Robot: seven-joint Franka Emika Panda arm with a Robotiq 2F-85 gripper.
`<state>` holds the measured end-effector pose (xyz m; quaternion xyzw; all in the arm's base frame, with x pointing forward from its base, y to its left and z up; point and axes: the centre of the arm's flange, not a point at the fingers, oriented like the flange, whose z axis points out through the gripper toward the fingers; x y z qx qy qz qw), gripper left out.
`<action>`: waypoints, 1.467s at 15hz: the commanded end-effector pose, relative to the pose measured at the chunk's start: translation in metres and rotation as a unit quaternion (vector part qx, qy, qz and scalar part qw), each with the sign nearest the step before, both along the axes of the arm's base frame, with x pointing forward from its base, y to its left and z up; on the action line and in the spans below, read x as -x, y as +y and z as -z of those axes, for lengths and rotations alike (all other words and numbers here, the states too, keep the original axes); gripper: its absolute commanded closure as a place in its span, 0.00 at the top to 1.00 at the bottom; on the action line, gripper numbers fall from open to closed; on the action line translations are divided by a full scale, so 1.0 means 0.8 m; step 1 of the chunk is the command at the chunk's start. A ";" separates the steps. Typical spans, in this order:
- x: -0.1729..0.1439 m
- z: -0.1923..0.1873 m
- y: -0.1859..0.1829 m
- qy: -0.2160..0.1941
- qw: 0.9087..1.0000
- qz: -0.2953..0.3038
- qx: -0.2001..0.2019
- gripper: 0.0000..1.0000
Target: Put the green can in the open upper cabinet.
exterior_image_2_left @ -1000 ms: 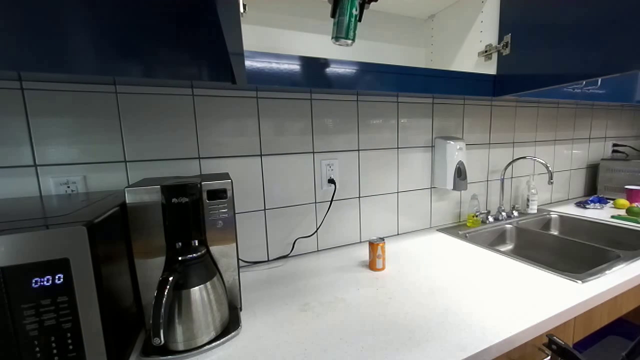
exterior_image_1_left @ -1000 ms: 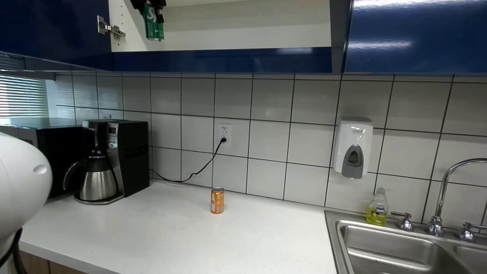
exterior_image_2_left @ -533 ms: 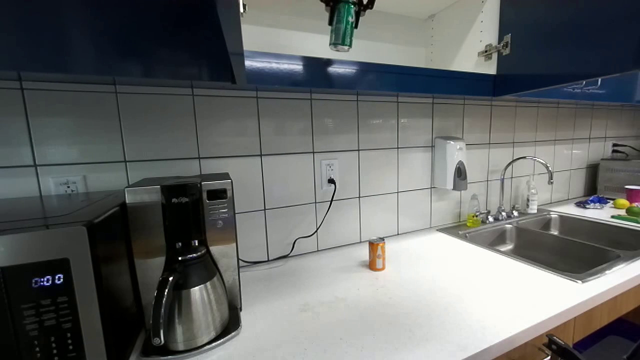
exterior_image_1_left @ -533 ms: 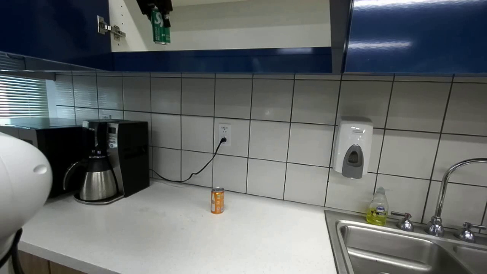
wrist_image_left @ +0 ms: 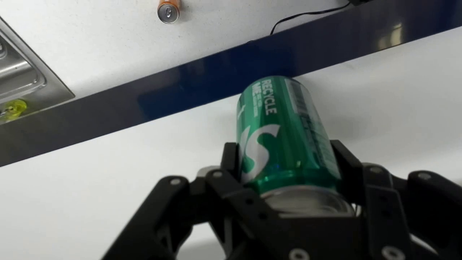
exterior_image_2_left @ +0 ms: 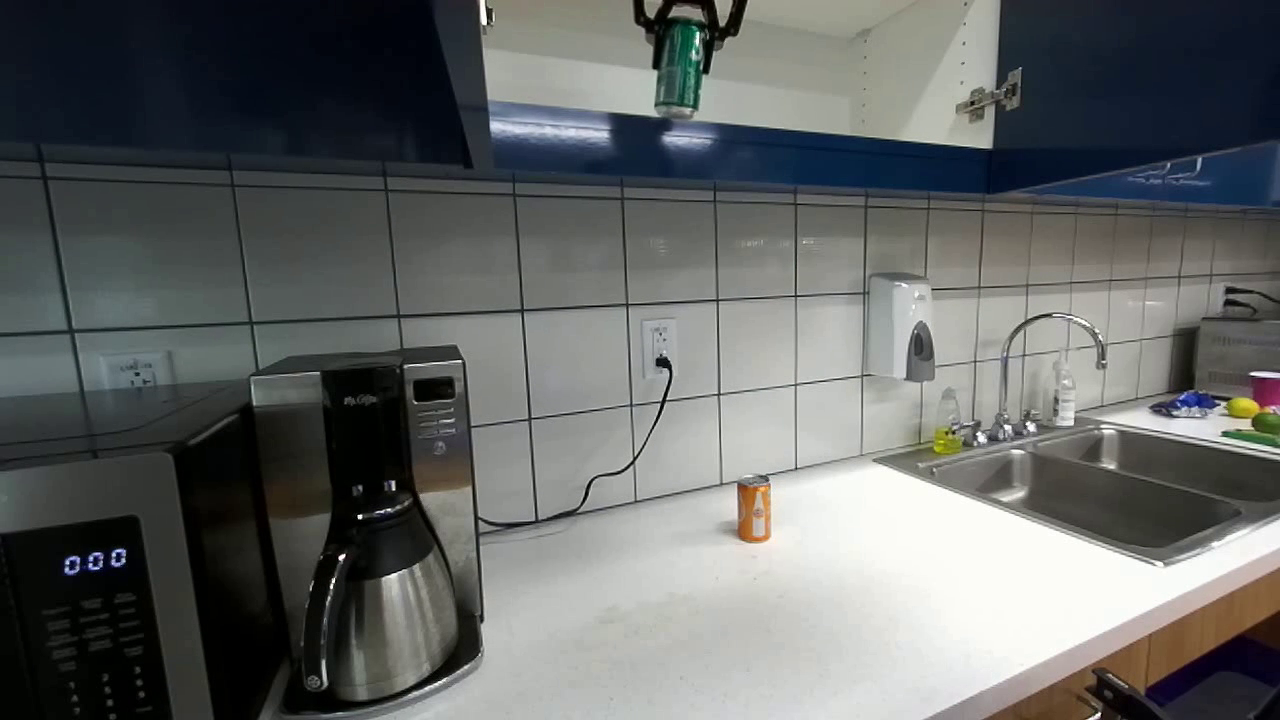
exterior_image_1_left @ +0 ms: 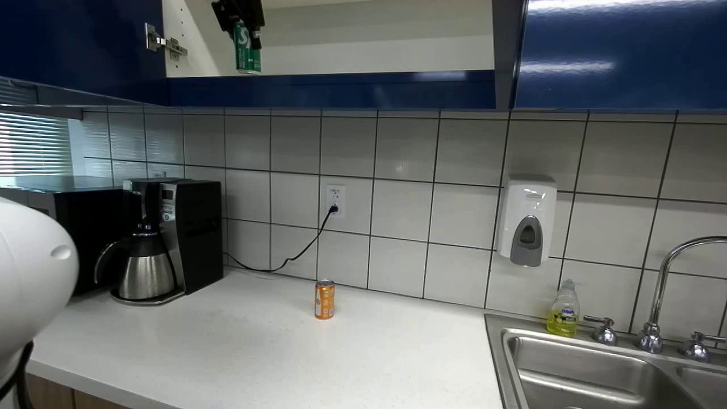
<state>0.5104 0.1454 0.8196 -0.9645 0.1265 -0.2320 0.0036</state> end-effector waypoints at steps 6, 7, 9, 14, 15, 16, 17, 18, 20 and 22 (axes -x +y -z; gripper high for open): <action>-0.031 -0.020 0.008 0.012 1.000 0.022 -0.004 0.39; -0.033 -0.019 0.008 0.014 1.000 0.022 -0.005 0.39; -0.036 -0.018 0.009 0.020 1.000 0.022 -0.006 0.39; -0.041 -0.018 0.011 0.027 0.999 0.028 -0.005 0.89; -0.042 -0.018 0.011 0.027 0.999 0.029 -0.005 0.90; -0.043 -0.017 0.011 0.028 0.999 0.031 -0.005 0.96; -0.044 -0.016 0.012 0.029 0.999 0.033 -0.005 0.99; -0.045 -0.015 0.012 0.029 0.999 0.034 -0.004 1.00; -0.046 -0.014 0.013 0.030 0.999 0.035 -0.005 1.00; -0.044 -0.014 0.012 0.030 0.999 0.034 -0.005 1.00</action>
